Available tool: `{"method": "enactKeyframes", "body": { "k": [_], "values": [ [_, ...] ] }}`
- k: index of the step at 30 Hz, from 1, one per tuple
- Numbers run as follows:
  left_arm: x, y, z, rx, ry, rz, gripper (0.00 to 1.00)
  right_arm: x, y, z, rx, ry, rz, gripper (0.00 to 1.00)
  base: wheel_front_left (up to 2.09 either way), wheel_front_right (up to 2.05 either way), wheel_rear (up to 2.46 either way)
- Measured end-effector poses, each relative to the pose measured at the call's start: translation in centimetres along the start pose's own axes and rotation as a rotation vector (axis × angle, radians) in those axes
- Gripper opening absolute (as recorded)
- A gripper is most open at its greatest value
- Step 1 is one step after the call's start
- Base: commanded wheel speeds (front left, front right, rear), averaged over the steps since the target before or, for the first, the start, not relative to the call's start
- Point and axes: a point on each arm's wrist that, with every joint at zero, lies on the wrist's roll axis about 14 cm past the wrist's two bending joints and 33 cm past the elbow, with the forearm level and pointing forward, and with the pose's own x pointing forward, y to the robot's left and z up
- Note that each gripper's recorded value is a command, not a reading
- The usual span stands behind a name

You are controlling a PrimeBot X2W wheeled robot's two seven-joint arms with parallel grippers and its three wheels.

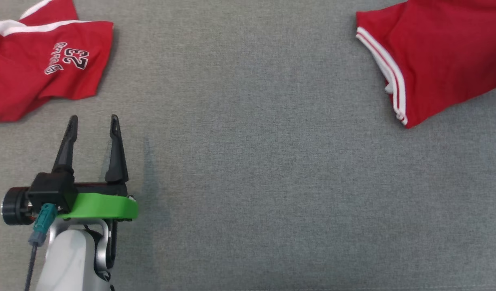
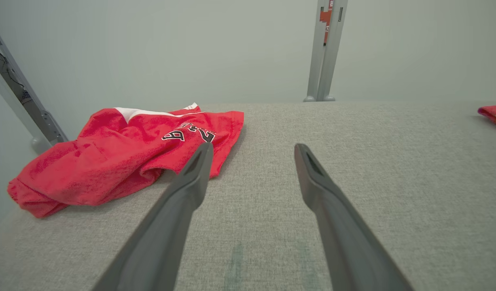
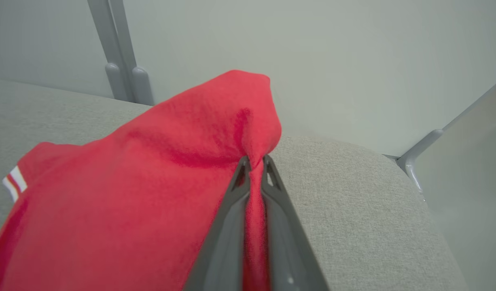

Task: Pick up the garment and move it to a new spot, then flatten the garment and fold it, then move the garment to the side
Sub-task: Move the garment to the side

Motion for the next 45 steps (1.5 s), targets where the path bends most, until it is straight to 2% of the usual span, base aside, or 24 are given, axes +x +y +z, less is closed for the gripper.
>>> {"method": "enactKeyframes", "body": {
  "k": [6,13,18,22,23,24,25,29,35,41,45],
  "values": [
    [3.2,-1.7,-1.4,0.03,0.006,-0.069,1.0,-0.4,-7.5,-1.1,-0.062,0.04,-0.139,0.0,0.0,0.0,0.0],
    [5.2,-4.1,-3.3,0.022,0.027,-0.134,1.0,-1.7,-13.5,-2.1,-0.127,0.104,-0.253,0.0,0.0,0.0,0.0],
    [5.8,-5.1,-4.2,0.019,0.037,-0.161,1.0,-2.0,-15.8,-2.7,-0.153,0.14,-0.305,0.0,0.0,0.0,0.0],
    [6.0,-5.3,-4.5,0.024,0.043,-0.169,1.0,-1.2,-16.1,-3.0,-0.188,0.156,-0.31,0.0,0.0,0.0,0.0],
    [6.1,-5.3,-4.6,0.027,0.042,-0.17,1.0,-1.0,-16.1,-3.1,-0.207,0.161,-0.308,0.26,0.0,0.0,0.0],
    [6.1,-5.3,-4.6,0.027,0.043,-0.168,1.0,-0.8,-16.2,-3.0,-0.226,0.159,-0.307,0.92,0.0,0.0,0.0],
    [6.0,-5.2,-4.6,0.03,0.044,-0.166,1.0,-0.6,-16.3,-2.9,-0.245,0.156,-0.309,1.0,0.0,0.0,0.0],
    [5.9,-4.8,-4.3,0.039,0.04,-0.158,1.0,0.0,-16.9,-2.1,-0.287,0.134,-0.329,1.0,0.0,0.0,0.0],
    [5.5,-4.4,-3.8,0.042,0.03,-0.144,1.0,0.5,-15.6,-0.9,-0.287,0.072,-0.308,1.0,0.0,0.0,0.0],
    [4.1,-3.8,-2.9,0.01,0.027,-0.111,1.0,0.0,-13.3,2.5,-0.252,-0.05,-0.264,1.0,0.0,0.0,0.0],
    [2.9,-2.9,-2.0,0.007,0.021,-0.08,1.0,-0.6,-10.1,6.3,-0.216,-0.193,-0.195,1.0,0.0,0.0,0.0]
  ]
}}
